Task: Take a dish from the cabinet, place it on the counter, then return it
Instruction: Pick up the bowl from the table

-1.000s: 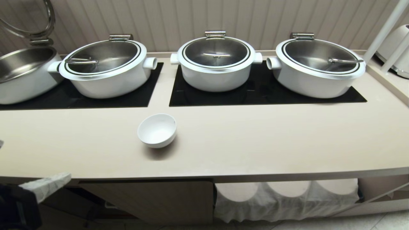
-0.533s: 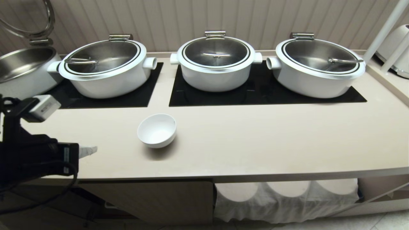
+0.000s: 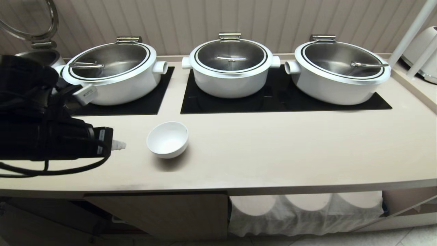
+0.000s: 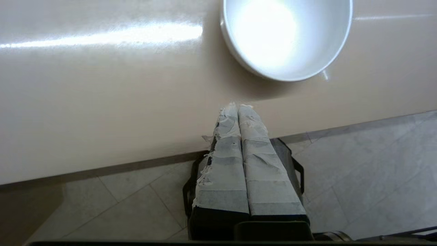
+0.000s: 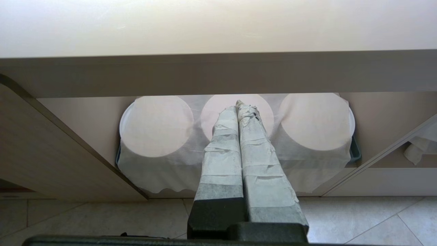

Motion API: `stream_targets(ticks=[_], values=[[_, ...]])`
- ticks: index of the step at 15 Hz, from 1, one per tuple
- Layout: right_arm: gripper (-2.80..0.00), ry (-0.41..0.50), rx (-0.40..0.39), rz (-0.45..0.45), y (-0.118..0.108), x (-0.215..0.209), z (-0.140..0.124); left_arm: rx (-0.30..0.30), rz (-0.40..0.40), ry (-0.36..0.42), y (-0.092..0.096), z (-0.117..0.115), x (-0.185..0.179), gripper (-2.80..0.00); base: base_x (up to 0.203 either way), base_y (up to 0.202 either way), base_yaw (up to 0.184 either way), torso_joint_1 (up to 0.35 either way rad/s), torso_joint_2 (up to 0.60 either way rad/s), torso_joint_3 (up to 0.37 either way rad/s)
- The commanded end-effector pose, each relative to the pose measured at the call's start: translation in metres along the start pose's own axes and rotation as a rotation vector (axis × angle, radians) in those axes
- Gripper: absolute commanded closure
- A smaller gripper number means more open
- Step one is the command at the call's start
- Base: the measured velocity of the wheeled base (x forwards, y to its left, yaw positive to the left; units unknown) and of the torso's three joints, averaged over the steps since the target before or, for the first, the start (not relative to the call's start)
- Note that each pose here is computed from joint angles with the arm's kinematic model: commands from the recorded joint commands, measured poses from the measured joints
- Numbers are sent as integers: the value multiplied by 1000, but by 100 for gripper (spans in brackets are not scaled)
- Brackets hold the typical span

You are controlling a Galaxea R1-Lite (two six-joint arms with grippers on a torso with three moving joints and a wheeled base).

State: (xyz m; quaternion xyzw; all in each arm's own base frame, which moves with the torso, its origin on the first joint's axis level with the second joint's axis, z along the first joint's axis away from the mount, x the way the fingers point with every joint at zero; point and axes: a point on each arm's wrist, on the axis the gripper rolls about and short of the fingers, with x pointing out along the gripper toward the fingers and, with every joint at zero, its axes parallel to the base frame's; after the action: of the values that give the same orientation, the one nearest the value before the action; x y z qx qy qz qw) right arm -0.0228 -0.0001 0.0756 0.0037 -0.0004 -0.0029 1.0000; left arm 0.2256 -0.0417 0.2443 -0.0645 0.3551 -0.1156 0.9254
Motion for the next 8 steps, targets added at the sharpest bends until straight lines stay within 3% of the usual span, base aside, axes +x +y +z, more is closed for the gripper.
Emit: stream_targets(ticks=[1,5,8], values=[[0,-1,0,0,0,0,0,8,-22,8,-8,14,14,0,0,0,0,0,0,0],[0,-1,0,0,0,0,0,7,-31,67,-18,34,21,0,0,0,0,0,0,0],[0,-1,0,1,0,0,0,-33,-28,105,-25,42,27,0,0,0,0,0,0,0]])
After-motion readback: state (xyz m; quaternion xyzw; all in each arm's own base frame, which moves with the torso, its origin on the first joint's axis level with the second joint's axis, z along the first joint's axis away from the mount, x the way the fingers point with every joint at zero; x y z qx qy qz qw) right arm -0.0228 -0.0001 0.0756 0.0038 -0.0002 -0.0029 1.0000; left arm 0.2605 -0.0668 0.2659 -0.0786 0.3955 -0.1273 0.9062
